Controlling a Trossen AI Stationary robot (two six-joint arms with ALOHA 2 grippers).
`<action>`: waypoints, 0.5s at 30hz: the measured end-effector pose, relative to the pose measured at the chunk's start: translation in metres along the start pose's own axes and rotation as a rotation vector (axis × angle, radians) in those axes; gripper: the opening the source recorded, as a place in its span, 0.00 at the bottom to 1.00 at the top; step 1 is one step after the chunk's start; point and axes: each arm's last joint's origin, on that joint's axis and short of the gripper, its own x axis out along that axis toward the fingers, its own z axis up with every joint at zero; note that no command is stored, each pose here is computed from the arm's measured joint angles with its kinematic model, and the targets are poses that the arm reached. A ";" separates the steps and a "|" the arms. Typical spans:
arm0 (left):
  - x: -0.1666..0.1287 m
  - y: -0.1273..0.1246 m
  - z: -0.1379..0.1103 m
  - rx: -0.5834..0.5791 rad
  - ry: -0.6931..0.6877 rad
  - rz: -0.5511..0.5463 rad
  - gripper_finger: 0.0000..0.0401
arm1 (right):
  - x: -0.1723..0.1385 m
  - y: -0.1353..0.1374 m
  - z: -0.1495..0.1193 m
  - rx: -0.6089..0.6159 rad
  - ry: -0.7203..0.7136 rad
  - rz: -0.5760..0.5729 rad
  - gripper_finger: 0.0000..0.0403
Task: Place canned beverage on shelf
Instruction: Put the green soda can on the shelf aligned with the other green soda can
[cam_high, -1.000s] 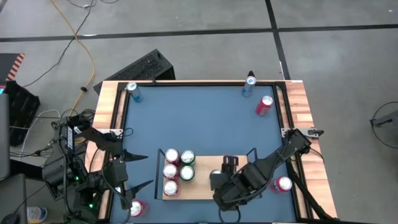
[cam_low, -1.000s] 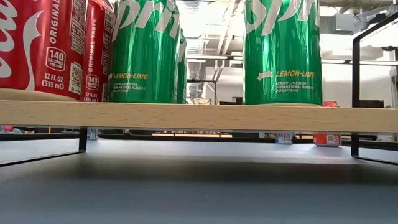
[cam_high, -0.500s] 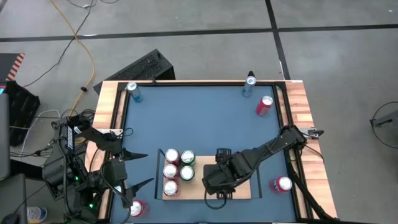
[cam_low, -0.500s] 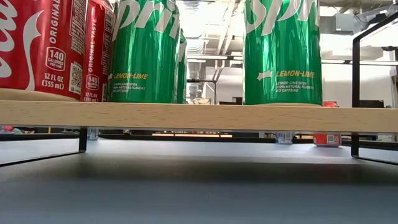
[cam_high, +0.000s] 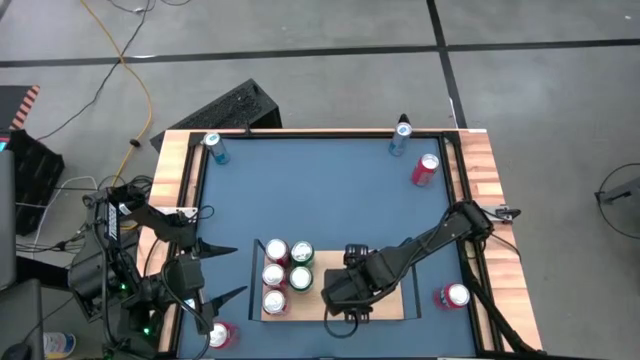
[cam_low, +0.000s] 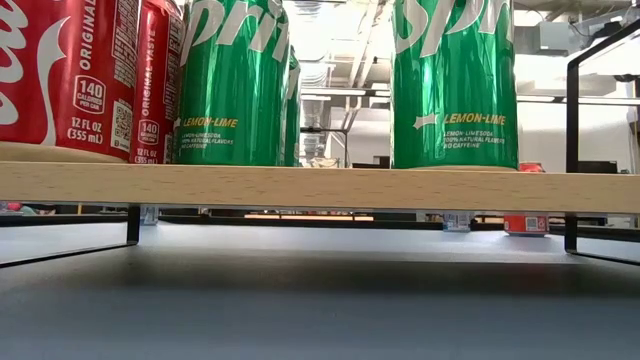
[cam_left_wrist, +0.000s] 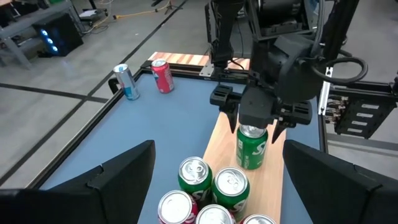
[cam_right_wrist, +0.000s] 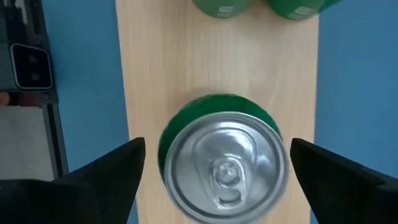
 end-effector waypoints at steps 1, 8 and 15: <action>0.000 0.000 0.000 0.000 0.000 0.000 0.85 | 0.000 0.000 0.000 -0.003 -0.003 0.002 0.95; 0.000 0.000 0.000 -0.007 -0.001 0.000 0.85 | 0.000 0.001 0.000 -0.006 -0.008 0.004 0.84; 0.000 0.000 0.000 -0.012 -0.001 0.001 0.85 | 0.000 0.001 0.001 0.001 -0.013 0.005 0.61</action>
